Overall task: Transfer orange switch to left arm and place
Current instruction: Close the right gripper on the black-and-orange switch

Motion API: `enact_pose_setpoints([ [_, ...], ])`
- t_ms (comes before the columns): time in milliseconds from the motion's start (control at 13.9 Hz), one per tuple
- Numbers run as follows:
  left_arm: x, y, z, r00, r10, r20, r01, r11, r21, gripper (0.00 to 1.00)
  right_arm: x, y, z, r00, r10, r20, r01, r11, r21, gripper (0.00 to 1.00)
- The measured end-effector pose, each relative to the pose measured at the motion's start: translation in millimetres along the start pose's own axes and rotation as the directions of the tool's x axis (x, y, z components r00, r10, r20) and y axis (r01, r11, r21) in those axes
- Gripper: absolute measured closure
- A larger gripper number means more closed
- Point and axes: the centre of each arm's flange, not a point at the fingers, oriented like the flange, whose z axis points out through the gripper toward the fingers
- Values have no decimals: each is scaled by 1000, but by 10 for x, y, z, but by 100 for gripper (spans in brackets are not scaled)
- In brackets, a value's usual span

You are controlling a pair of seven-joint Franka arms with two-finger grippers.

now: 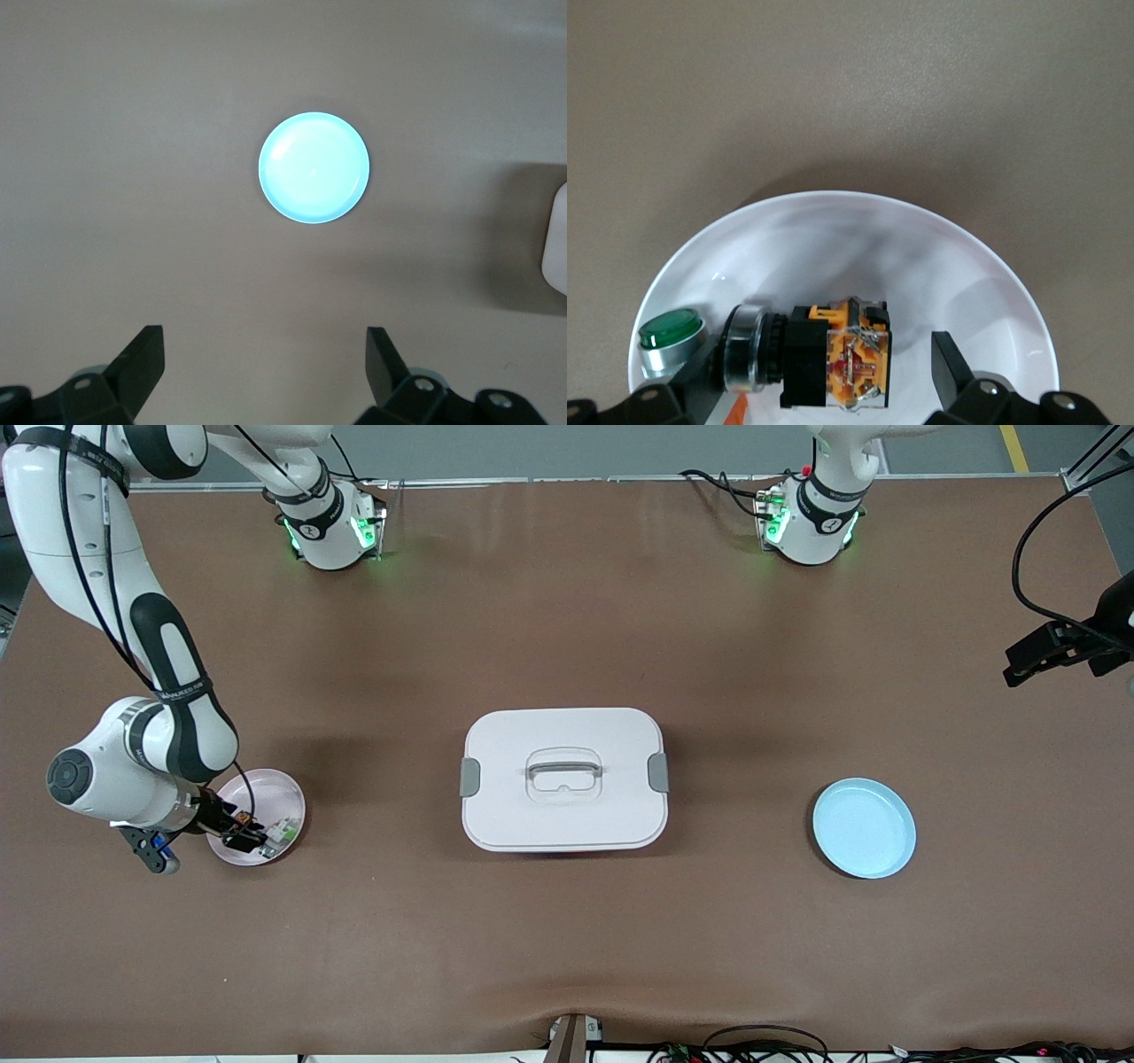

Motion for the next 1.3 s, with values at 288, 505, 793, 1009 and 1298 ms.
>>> enact_pose_setpoints([
  [288,4,11,9,1000,2,1,-2,1000,0,0,-34,-26,21,1000,-6,4,6,1000,-3,1],
  [505,5,11,9,1000,2,1,-2,1000,0,0,-32,-22,20,1000,-17,4,17,1000,-3,11],
  [793,5,12,9,1000,2,1,-2,1000,0,0,-5,14,13,999,-41,0,41,999,-5,11],
  [1009,3,30,8,1000,5,1,-5,1000,0,0,5,20,5,997,-81,-2,81,997,-5,25],
  [1298,2,49,12,1000,9,2,-9,1000,0,0,76,84,-43,980,-199,-11,199,980,-4,27],
])
